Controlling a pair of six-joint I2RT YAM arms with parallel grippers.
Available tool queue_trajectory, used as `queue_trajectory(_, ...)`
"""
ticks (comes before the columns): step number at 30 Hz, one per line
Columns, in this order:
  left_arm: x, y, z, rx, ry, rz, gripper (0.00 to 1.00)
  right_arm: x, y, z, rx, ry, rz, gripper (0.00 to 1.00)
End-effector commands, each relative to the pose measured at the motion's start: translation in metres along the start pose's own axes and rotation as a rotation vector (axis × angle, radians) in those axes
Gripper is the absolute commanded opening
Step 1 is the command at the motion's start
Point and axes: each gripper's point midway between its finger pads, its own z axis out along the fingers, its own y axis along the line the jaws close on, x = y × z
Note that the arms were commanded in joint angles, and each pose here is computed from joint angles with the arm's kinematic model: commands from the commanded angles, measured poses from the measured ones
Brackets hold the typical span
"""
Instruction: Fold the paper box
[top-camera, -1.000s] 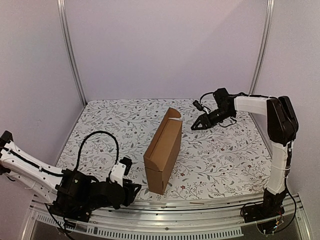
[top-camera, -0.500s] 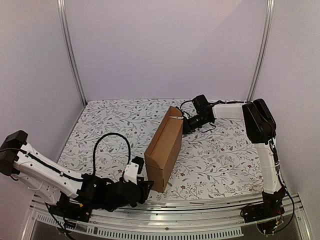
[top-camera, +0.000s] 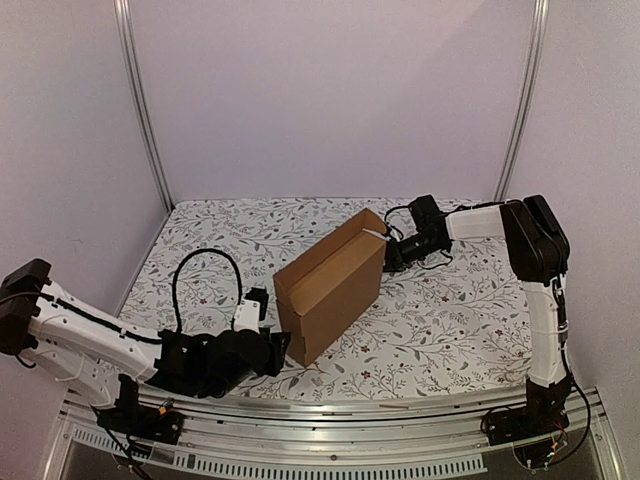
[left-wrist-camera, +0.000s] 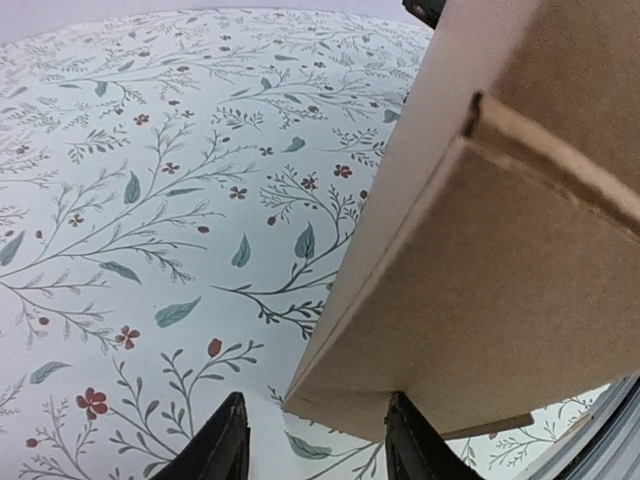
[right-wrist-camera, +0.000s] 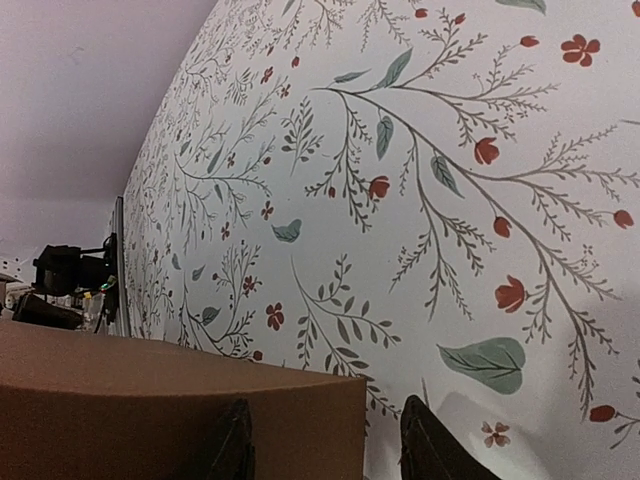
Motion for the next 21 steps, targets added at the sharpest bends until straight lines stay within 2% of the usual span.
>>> queue_trajectory(1,-0.025,0.013,0.016,-0.048,-0.081,-0.023,0.47,0.036,0.027,-0.008,-0.048,0.091,-0.004,0.49)
queue_trajectory(11,-0.042,0.040,0.039,-0.124,-0.102,0.000,0.50,0.093,0.015,-0.032,0.018,0.202,0.060,0.49)
queue_trajectory(21,-0.037,0.047,0.041,-0.141,-0.067,0.013,0.50,0.092,-0.008,-0.070,0.128,0.152,0.116,0.51)
